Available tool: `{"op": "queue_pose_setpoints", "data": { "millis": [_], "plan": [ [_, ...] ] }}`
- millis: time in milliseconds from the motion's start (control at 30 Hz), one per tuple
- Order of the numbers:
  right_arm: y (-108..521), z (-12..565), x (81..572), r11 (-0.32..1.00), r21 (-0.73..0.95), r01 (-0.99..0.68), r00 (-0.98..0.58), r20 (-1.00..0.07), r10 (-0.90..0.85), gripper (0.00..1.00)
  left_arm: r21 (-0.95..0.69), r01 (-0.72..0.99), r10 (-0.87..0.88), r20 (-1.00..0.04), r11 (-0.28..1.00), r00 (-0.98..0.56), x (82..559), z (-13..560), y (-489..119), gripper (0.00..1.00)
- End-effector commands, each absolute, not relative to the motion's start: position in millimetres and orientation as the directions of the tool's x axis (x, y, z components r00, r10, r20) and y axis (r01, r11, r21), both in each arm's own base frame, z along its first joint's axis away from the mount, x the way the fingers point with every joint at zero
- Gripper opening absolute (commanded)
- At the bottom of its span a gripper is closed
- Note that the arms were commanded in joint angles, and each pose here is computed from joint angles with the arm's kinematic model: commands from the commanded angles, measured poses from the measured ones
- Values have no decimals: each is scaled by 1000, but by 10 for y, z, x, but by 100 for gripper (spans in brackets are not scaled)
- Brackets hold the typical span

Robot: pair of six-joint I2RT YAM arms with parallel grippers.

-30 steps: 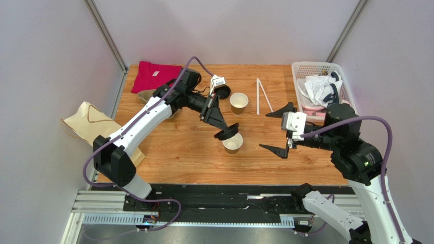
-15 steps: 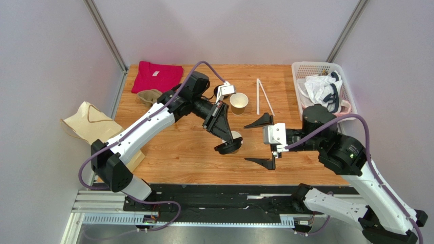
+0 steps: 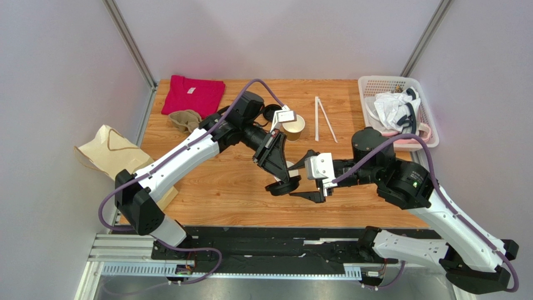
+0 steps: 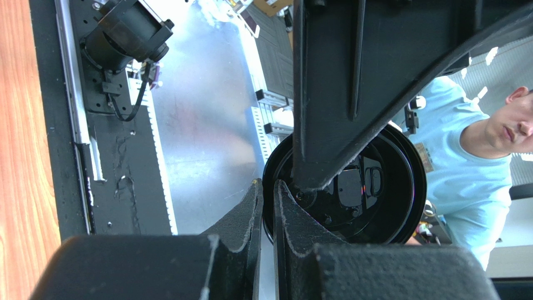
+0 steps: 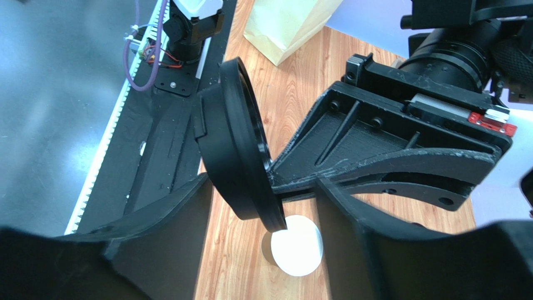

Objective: Pack the takeout coffee

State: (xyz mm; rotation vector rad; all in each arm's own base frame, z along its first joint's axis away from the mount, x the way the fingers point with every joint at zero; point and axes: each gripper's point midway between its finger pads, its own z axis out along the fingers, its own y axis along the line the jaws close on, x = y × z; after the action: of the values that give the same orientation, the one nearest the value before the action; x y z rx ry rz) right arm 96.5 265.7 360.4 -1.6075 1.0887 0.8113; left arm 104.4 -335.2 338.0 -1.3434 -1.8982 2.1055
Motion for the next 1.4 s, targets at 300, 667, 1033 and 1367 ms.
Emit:
{"op": "queue_pose_setpoints", "data": {
  "millis": [300, 667, 1033, 1367],
  "plan": [
    [2752, 3799, 965, -78, -349, -934, 358, -907, -222, 3, -795, 545, 508, -597, -268, -621, 1020, 3308, -3338, 21],
    [2694, 3814, 1111, 97, -155, -983, 131, -968, -214, 0, -607, 774, 32, -783, 180, -621, 2377, 3669, -2535, 80],
    [2646, 3588, 1462, 154, 608, -779, -620, -784, -44, 0, 114, 948, 143, -987, 297, 74, 2010, 4077, -2111, 76],
    [2658, 3339, 1364, 26, 702, -712, -701, -707, -94, 0, 432, 900, 307, -865, 54, 397, 1601, 3708, -2619, 54]
  ]
}}
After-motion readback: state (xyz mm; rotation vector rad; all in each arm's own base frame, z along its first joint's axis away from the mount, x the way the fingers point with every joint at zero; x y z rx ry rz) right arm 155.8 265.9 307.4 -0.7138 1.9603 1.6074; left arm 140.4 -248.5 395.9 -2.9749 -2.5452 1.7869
